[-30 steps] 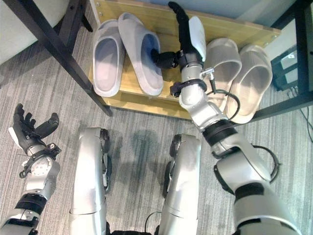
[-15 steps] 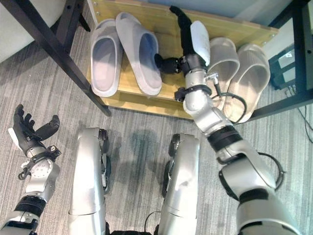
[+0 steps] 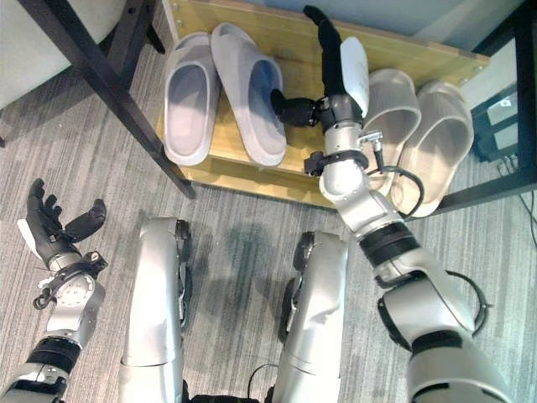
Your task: Arrange the slippers neatly on the shoe rack.
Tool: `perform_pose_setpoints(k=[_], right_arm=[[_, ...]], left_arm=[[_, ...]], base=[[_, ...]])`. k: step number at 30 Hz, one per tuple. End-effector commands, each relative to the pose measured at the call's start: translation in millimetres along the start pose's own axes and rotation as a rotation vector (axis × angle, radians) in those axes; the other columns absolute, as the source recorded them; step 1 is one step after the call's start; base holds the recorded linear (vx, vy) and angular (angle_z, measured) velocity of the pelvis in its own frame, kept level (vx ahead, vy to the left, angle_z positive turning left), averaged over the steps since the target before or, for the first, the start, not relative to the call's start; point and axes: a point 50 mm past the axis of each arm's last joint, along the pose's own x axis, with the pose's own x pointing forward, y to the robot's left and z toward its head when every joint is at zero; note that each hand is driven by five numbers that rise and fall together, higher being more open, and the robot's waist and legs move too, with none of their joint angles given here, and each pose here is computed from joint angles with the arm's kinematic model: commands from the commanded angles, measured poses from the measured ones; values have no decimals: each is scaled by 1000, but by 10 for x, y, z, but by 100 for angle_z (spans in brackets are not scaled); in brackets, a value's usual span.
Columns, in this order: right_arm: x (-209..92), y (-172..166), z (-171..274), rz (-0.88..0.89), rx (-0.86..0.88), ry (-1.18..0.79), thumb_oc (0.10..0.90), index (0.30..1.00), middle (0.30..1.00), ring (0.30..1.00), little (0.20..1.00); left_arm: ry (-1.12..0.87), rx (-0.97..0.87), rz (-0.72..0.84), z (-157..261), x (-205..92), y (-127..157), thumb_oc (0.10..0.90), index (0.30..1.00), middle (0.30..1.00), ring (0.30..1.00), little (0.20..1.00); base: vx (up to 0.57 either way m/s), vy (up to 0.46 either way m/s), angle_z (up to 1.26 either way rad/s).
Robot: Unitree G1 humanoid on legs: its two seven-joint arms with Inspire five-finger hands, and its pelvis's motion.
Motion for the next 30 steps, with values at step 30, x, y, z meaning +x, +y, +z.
perform_pose_setpoints(k=[30], right_arm=[[160,-354,163,-78,-5,-114,800,900,900,900,900]], left_arm=[[-116,-14,-40,138,-4,-12,800,900,900,900,900]], base=[[0,0,0]])
